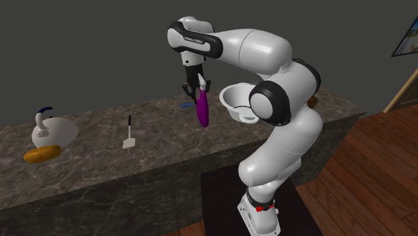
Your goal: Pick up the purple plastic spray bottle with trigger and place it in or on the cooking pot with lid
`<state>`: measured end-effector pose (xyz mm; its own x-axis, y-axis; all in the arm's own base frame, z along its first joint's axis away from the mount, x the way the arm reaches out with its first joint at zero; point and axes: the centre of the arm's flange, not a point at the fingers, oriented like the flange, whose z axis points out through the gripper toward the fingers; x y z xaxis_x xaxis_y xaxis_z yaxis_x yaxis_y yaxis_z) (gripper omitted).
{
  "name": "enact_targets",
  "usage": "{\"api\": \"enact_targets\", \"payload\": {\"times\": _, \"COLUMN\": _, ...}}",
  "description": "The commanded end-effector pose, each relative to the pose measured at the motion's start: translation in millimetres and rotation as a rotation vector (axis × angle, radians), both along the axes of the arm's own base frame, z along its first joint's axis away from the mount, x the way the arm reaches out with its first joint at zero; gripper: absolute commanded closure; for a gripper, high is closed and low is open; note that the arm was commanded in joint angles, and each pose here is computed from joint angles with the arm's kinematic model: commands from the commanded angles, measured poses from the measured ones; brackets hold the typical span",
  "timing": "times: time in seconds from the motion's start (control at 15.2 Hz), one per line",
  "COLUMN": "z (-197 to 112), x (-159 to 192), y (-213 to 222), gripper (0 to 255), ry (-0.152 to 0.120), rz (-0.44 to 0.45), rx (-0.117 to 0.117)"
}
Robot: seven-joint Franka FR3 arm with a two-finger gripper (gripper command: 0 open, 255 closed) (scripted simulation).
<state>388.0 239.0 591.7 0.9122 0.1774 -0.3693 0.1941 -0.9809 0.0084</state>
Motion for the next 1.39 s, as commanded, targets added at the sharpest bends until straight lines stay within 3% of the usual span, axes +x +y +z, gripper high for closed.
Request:
{"api": "enact_targets", "payload": {"times": 0.0, "z": 10.1, "x": -0.5, "y": -0.4, "gripper": 255, "ry": 0.0, "rz": 0.0, "rx": 0.0}}
{"api": "enact_targets", "payload": {"times": 0.53, "z": 51.7, "x": -0.5, "y": -0.4, "gripper": 255, "ry": 0.0, "rz": 0.0, "rx": 0.0}}
{"api": "enact_targets", "payload": {"times": 1.32, "z": 43.7, "x": 89.6, "y": -130.3, "gripper": 255, "ry": 0.0, "rz": 0.0, "rx": 0.0}}
